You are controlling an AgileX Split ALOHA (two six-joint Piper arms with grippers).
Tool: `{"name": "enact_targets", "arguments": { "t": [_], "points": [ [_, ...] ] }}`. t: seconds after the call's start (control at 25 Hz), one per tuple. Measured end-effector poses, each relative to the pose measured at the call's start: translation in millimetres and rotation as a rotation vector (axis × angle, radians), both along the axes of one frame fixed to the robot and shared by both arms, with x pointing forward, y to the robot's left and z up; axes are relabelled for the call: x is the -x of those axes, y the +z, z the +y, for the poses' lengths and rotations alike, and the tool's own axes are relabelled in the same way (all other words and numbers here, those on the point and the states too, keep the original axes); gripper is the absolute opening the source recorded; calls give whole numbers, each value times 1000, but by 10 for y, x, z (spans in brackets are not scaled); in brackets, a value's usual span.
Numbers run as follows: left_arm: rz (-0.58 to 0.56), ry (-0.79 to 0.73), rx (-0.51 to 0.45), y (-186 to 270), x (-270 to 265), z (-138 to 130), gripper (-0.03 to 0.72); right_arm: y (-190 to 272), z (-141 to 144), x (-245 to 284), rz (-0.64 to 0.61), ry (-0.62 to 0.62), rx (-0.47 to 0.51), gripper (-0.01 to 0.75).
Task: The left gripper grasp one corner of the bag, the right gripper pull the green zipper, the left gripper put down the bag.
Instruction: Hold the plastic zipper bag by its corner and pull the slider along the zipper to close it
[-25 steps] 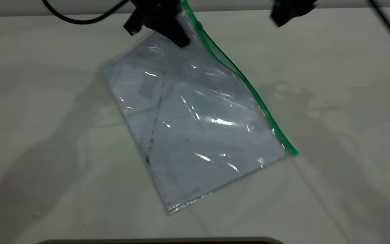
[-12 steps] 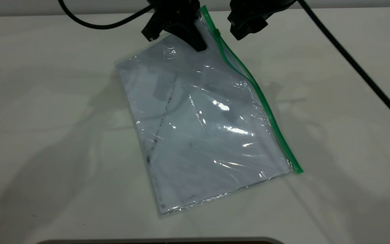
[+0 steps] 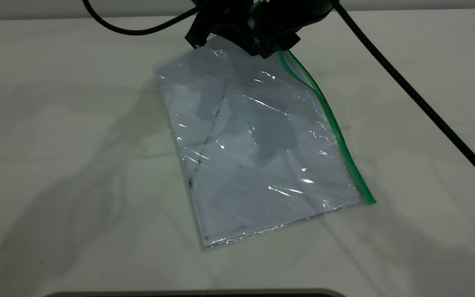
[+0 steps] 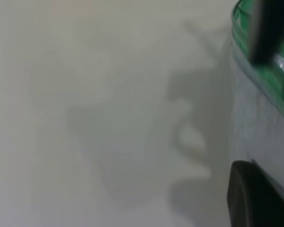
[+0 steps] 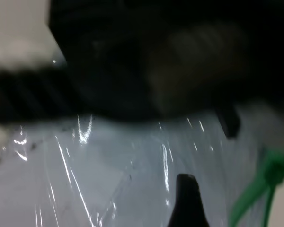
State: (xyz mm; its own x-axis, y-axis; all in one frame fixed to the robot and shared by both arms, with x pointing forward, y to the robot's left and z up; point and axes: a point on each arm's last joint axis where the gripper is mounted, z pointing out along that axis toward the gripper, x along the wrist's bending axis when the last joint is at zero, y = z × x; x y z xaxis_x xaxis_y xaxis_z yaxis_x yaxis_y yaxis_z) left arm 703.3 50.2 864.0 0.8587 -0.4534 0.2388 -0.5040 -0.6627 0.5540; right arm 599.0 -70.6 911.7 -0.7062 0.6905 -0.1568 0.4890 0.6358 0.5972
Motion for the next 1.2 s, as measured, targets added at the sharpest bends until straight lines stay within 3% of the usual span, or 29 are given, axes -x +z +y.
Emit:
{"name": "enact_targets", "arguments": {
  "t": [0.28,0.44,0.68,1.04,1.2],
  "points": [
    [7,-4,23,13,27,-64,53,4,2,-4,-6,0,-2,589],
    [21,1,50,30,35,-84,53,4,-2,-6,-6,-1,-2,548],
    [25,0,56,33,40,-93,53,7,0,-11,-12,-1,-5,400],
    [36,-7,49,31,52,-87,53,6,-1,-10,-14,4,0,96],
    [65,22,43,30,50,-71,53,6,-5,-12,-14,4,2,59]
  ]
}}
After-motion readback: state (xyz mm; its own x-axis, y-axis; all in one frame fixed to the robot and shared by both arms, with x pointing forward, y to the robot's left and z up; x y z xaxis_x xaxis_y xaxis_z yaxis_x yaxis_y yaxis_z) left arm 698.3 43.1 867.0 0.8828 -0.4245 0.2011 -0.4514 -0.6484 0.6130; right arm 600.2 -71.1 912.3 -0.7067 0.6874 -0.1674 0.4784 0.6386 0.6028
